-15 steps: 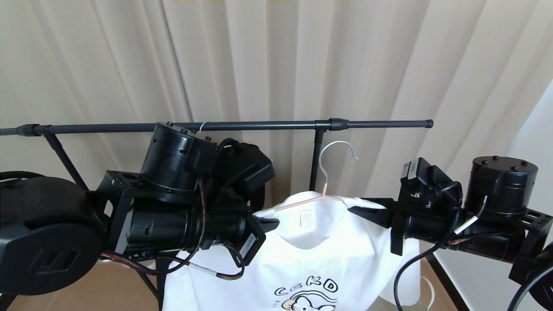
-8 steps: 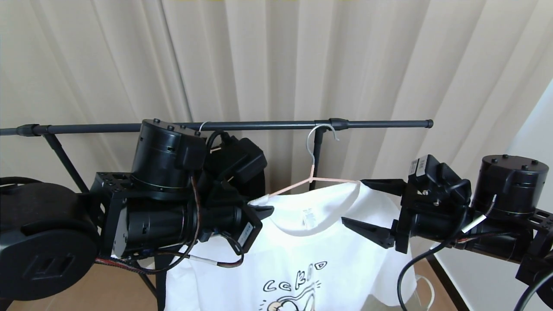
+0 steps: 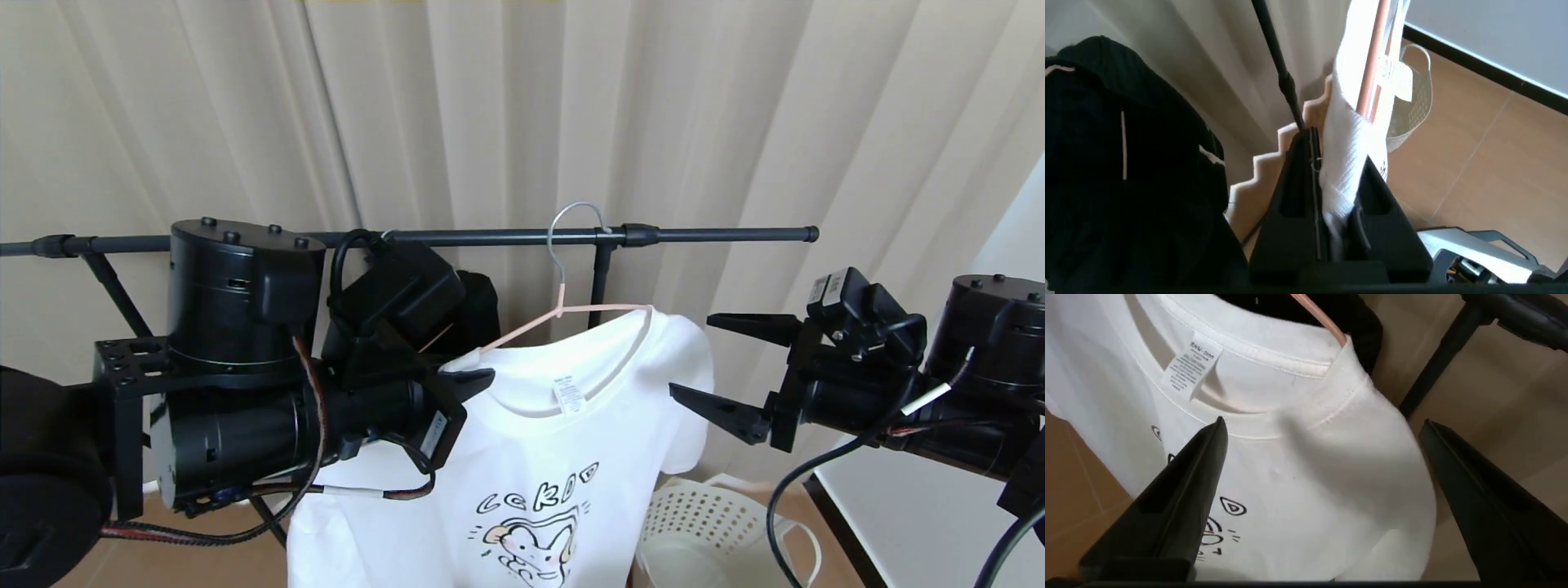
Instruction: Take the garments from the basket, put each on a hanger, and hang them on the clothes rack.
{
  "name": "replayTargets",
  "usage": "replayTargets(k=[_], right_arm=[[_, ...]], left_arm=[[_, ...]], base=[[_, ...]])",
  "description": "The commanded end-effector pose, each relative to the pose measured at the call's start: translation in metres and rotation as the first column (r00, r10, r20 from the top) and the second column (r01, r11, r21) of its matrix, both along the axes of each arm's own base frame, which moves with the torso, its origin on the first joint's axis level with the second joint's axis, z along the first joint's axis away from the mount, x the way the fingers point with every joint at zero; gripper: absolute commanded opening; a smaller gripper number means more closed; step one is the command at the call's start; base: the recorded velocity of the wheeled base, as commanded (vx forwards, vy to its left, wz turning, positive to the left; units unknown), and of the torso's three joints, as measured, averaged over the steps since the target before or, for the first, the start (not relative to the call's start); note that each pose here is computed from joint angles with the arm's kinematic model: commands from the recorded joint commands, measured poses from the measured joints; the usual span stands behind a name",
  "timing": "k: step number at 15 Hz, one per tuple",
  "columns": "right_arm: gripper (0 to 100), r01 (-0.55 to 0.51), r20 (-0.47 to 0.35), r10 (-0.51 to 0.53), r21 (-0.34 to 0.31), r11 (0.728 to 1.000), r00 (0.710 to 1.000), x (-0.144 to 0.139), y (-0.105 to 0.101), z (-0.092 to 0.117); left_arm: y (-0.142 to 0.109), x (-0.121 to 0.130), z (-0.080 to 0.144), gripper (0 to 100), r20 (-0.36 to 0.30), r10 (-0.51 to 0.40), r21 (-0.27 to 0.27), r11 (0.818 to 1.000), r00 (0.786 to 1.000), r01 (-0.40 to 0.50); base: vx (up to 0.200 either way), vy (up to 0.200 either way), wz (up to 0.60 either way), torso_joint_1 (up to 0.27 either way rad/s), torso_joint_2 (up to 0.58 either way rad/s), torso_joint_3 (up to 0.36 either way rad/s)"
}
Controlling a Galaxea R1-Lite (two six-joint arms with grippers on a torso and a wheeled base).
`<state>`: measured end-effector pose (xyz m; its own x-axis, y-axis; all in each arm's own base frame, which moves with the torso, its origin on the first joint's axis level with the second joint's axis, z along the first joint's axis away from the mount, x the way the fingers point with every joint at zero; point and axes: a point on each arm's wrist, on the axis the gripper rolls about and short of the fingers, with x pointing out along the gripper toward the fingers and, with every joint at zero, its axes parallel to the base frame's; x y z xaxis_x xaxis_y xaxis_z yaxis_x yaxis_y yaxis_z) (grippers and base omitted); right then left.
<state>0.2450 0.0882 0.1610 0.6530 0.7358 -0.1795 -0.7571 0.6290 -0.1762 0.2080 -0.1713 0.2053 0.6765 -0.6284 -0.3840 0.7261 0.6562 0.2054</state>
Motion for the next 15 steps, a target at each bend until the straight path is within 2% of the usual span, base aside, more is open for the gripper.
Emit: replayTargets(k=[1, 7, 8, 15], right_arm=[[100, 0.020, -0.002, -0.020, -0.002, 1.000, 1.000, 0.005, -0.004, -0.001], [100, 0.067, -0.020, -0.067, -0.012, 0.998, 0.998, 0.021, -0.013, -0.008], [100, 0.063, -0.021, -0.064, -0.033, 0.997, 0.998, 0.025, -0.012, -0.014], [100, 0.103, -0.067, -0.108, -0.073, 0.992, 0.992, 0.048, -0.007, -0.036]], left_arm=[[0.010, -0.009, 0.005, 0, 0.025, 0.011, -0.021, 1.000, 1.000, -0.010], [0.030, -0.031, 0.015, 0, 0.071, 0.015, -0.048, 0.999, 0.997, -0.012], [0.033, -0.034, 0.017, 0, 0.078, 0.016, -0.054, 0.998, 0.997, -0.012], [0.039, -0.041, 0.015, 0, 0.078, 0.014, -0.057, 0.998, 0.997, -0.009]], base=[[0.000, 0.000, 0.00, 0.000, 0.00, 0.000], [0.000, 0.000, 0.00, 0.000, 0.00, 0.000], [0.000, 0.000, 0.00, 0.000, 0.00, 0.000], [0.000, 0.000, 0.00, 0.000, 0.00, 0.000]])
